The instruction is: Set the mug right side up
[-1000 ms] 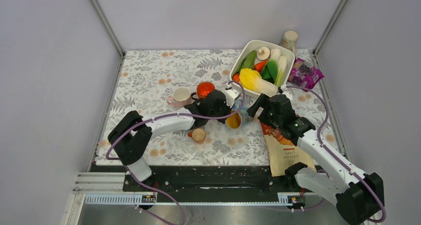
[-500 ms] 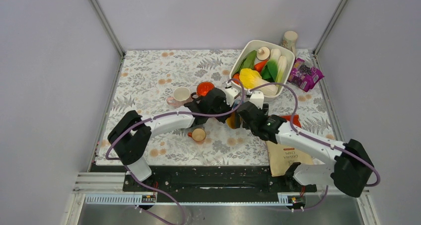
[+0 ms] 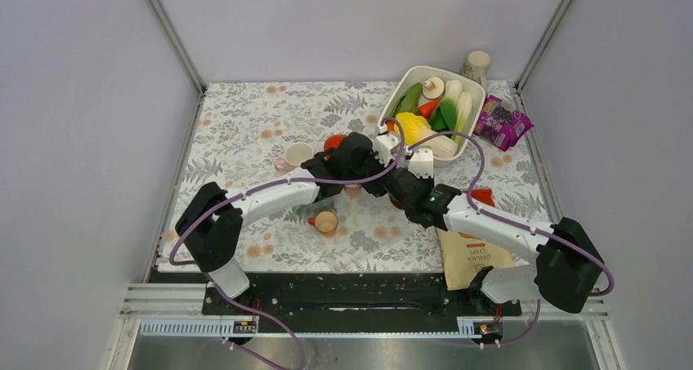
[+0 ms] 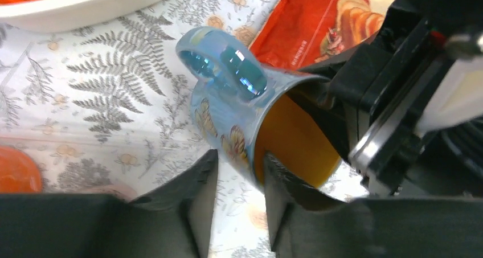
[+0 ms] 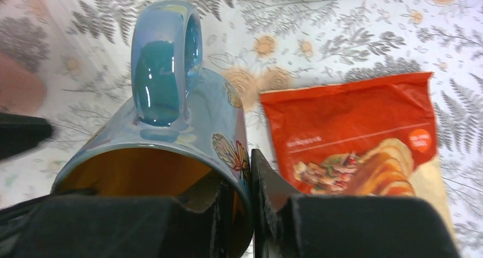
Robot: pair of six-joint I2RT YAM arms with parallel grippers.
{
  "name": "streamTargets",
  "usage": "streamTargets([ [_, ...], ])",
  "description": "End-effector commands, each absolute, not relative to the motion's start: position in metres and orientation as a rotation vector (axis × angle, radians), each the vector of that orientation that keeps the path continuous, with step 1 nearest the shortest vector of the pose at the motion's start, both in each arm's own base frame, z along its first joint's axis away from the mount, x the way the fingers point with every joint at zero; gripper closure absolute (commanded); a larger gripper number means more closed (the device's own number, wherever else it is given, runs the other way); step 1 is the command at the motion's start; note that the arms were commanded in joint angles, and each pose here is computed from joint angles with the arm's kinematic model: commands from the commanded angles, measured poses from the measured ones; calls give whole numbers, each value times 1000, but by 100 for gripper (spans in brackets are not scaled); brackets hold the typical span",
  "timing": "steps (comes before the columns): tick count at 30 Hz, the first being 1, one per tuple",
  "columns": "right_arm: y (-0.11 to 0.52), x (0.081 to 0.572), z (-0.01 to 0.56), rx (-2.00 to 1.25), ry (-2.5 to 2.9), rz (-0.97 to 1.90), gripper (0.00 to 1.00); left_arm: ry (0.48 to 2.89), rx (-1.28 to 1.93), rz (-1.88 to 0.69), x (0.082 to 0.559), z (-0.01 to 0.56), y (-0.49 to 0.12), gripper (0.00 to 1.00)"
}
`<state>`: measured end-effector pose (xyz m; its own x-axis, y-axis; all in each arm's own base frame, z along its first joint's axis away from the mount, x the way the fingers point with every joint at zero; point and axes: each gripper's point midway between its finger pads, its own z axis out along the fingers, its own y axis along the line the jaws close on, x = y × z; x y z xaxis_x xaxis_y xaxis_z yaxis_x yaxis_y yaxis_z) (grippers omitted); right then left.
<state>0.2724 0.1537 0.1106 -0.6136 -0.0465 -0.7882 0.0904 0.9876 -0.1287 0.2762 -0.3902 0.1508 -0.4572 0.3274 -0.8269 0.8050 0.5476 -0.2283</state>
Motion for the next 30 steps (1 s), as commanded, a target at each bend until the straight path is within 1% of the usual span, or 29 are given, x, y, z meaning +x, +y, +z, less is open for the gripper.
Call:
streamTargets([
  [1,126,277,159,87,2110,-271,100,1921,988,-890,267,208,-381,51],
  [3,120,276,174,62,2101,-258,100,1925,1001,-892,268,220,-369,39],
  [6,122,277,199,-33,2111,-155,100,1944,1047,-901,266,238,-343,28],
  [7,129,276,207,-100,2114,-97,100,1939,1070,-899,264,246,-333,20],
  [8,140,273,215,-206,2111,-31,100,1934,1091,-894,264,252,-323,5],
  [9,151,270,222,-313,2099,33,100,1930,1110,-891,262,257,-313,2],
  [13,194,248,240,-730,2013,251,100,1929,1118,-814,265,268,-268,1],
  [18,254,195,227,-1314,1809,508,100,1963,1005,-661,282,268,-204,1],
  [20,274,176,221,-1501,1695,576,100,1987,946,-618,289,265,-179,1],
  [27,333,149,206,-1887,1342,552,100,2090,785,-495,302,238,-116,1],
  [30,352,154,199,-1981,1253,518,100,2114,736,-485,304,230,-104,1],
])
